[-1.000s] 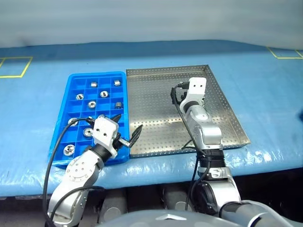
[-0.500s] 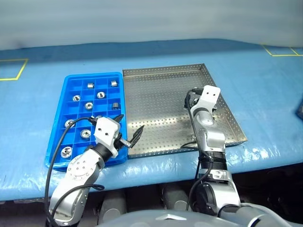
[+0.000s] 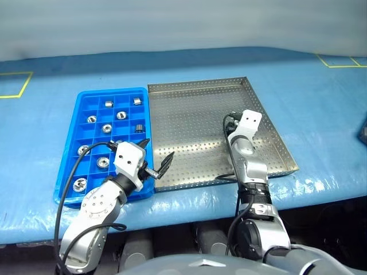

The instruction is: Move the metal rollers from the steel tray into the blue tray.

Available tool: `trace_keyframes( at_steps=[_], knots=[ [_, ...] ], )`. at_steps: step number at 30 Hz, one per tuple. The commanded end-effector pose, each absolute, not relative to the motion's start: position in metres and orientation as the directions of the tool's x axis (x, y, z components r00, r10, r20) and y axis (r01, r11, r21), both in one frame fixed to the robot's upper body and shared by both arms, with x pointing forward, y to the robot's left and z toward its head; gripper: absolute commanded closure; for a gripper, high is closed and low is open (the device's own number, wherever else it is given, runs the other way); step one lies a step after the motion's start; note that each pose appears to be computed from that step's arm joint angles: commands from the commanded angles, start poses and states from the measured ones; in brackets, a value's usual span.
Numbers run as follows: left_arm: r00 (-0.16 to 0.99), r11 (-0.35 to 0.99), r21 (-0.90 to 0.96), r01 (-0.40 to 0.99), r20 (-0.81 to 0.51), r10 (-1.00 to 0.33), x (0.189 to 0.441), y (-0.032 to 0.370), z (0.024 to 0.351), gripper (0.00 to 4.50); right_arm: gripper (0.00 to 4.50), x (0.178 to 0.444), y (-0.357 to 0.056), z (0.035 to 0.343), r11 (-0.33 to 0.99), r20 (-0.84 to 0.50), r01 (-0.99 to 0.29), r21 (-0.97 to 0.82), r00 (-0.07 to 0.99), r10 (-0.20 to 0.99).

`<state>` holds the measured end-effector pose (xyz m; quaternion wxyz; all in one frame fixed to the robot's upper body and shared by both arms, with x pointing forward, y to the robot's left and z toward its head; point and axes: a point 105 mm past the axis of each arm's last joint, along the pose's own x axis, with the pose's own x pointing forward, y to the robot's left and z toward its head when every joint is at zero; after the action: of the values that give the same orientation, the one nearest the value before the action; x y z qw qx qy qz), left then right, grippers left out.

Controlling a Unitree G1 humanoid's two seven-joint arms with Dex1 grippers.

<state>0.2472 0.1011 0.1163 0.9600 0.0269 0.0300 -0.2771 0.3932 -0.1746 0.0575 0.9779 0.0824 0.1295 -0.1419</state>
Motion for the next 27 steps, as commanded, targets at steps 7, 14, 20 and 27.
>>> trace_keyframes(
  at_steps=[7,14,20,27],
  knots=[
    [0.916,0.915,0.065,0.399,0.013,-0.400,0.253,0.116,0.131,0.00,2.85,0.396,-0.159,0.104,0.974,-0.114,0.198,0.112,0.976,-0.185],
    [0.959,0.959,0.069,0.274,0.050,-0.277,0.254,0.139,0.138,0.00,2.85,0.391,-0.090,0.166,0.977,0.033,-0.204,0.066,0.979,0.202],
    [0.975,0.973,0.081,0.217,0.037,-0.220,0.243,0.152,0.135,0.00,2.85,0.372,-0.024,0.174,0.845,-0.033,-0.534,-0.037,0.845,0.533],
    [0.985,0.982,0.087,0.170,-0.001,-0.170,0.221,0.163,0.130,0.00,2.85,0.340,0.031,0.165,0.640,-0.131,-0.764,-0.078,0.645,0.753]
  ],
)
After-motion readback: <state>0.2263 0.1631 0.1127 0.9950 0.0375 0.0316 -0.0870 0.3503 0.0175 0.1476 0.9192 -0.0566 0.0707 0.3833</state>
